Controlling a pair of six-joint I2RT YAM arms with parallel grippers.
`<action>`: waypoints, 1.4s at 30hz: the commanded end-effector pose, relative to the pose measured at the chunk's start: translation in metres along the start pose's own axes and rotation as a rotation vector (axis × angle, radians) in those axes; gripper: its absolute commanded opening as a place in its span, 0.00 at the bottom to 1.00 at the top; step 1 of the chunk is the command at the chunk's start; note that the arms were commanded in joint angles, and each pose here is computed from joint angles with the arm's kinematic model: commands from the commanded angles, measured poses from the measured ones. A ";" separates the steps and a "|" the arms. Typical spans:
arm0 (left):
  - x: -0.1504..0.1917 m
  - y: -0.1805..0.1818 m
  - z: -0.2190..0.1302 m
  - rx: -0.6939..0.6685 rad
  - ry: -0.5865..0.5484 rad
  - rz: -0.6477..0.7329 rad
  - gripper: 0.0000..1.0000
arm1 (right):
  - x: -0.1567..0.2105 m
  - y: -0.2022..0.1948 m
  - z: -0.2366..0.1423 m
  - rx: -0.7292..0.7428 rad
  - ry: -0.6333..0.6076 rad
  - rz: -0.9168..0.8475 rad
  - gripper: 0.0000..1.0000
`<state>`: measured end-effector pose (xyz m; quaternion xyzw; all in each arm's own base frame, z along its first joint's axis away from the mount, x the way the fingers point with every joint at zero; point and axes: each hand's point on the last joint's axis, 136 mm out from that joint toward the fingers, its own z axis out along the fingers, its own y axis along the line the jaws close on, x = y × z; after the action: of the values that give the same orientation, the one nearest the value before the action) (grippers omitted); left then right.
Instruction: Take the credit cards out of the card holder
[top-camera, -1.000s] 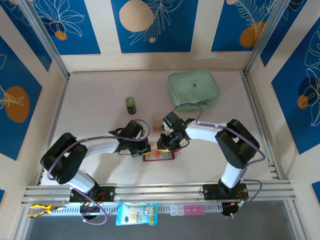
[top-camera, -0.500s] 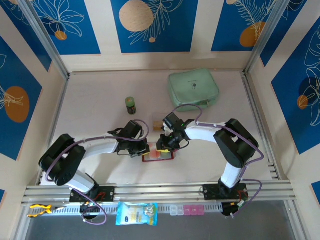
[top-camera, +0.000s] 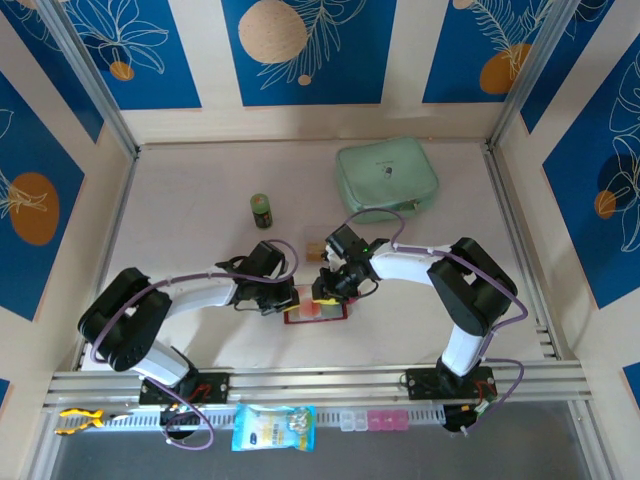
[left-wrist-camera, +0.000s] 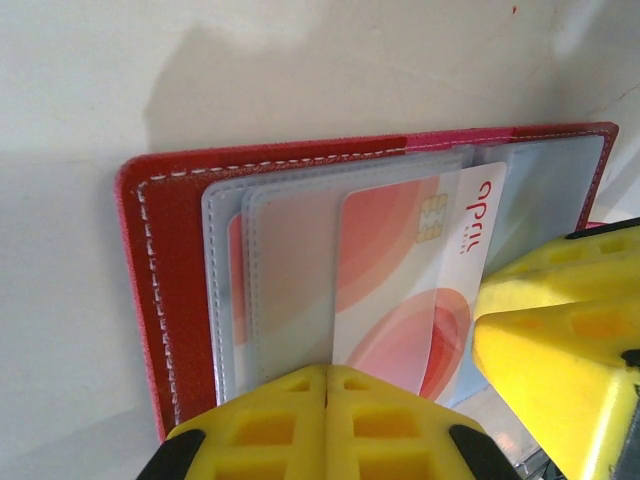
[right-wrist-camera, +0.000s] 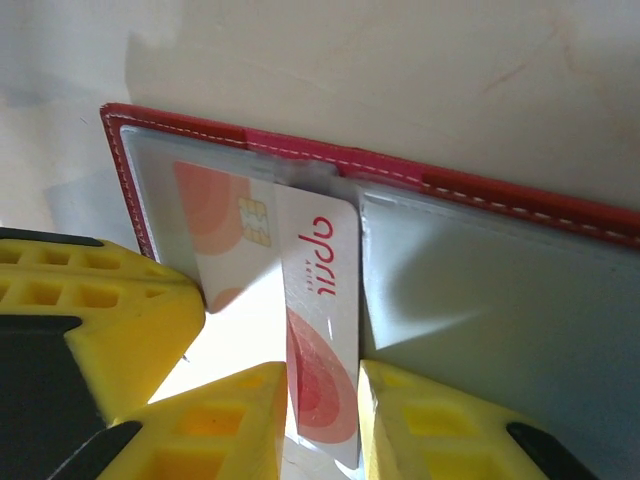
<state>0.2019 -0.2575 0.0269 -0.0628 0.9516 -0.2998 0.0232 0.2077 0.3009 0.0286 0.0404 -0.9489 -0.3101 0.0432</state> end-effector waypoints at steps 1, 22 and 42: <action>0.001 0.007 0.002 -0.053 0.015 0.025 0.00 | 0.006 -0.003 0.005 -0.023 0.038 0.030 0.25; 0.001 0.011 0.006 -0.087 0.031 0.043 0.00 | 0.007 0.000 0.006 -0.089 0.040 0.034 0.22; -0.001 0.008 0.003 -0.075 0.019 0.037 0.00 | 0.007 -0.003 -0.007 -0.111 0.002 0.031 0.11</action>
<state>0.2055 -0.2599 0.0262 -0.0420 0.9564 -0.2884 0.0215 0.2066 0.2995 0.0270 0.0229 -0.9293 -0.3651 0.0507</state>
